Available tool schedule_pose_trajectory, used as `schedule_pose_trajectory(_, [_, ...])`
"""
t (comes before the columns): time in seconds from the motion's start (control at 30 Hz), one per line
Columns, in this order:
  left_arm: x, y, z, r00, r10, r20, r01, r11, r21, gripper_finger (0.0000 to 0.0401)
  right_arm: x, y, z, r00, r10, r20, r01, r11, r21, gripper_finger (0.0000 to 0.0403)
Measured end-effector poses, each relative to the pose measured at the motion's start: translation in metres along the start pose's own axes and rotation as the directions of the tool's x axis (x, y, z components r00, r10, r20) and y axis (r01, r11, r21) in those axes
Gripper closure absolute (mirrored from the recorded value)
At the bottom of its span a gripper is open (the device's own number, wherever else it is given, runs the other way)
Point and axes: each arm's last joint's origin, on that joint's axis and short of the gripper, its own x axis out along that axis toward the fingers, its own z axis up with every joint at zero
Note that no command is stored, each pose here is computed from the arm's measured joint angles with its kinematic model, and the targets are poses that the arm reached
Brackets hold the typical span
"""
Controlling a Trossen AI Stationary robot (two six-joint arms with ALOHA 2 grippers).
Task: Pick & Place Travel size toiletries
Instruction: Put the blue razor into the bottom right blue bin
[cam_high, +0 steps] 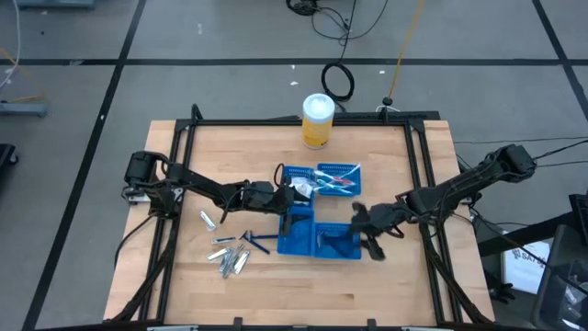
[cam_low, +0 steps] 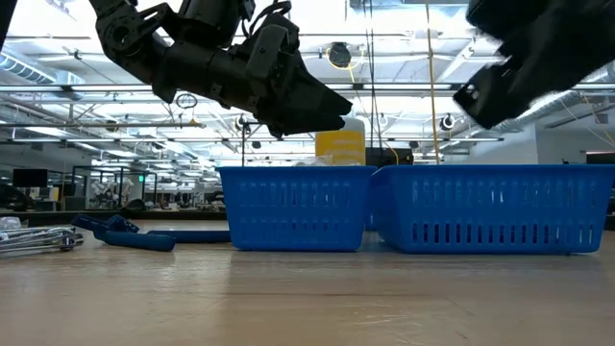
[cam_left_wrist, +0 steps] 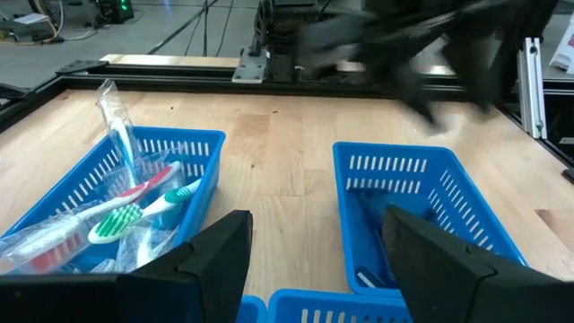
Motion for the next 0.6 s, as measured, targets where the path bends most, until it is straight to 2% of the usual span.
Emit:
schedule_pose_trajectory(0.07, [0.000, 0.000, 0.000, 1.000, 0.000, 0.000, 0.000, 1.000, 0.000, 0.0155, 0.000, -0.004, -0.002, 0.998, -0.066, -0.015, 0.066, 0.998, 0.021, 0.0242])
schedule_pose_trajectory(0.2, [0.000, 0.000, -0.001, 1.000, 0.000, -0.011, 0.000, 1.000, 0.000, 0.0155, -0.001, -0.006, 0.000, 0.998, -0.057, -0.002, 0.057, 0.998, 0.028, 0.0243])
schedule_pose_trajectory(0.27, [-0.002, 0.000, -0.003, 0.999, 0.001, -0.050, -0.001, 1.000, 0.000, 0.0155, -0.001, -0.007, 0.000, 0.998, -0.066, 0.002, 0.066, 0.997, 0.029, 0.0242])
schedule_pose_trajectory(0.33, [-0.010, -0.003, -0.002, 0.990, -0.013, -0.141, 0.013, 1.000, 0.004, 0.0155, -0.001, -0.006, 0.000, 0.998, -0.059, 0.003, 0.059, 0.998, 0.028, 0.0242])
schedule_pose_trajectory(0.4, [-0.021, -0.011, 0.008, 0.968, -0.024, -0.252, 0.029, 1.000, 0.013, 0.0155, -0.001, -0.006, 0.000, 0.999, -0.054, 0.003, 0.054, 0.998, 0.027, 0.0241])
schedule_pose_trajectory(0.5, [-0.041, -0.025, 0.015, 0.900, -0.052, -0.432, 0.052, 0.999, -0.011, 0.0155, -0.001, -0.006, 0.000, 0.998, -0.057, 0.001, 0.057, 0.998, 0.021, 0.0241])
schedule_pose_trajectory(0.6, [-0.059, -0.038, 0.015, 0.837, -0.072, -0.543, 0.054, 0.997, -0.049, 0.0155, -0.001, -0.006, 0.000, 0.998, -0.057, -0.005, 0.057, 0.998, 0.014, 0.0242])
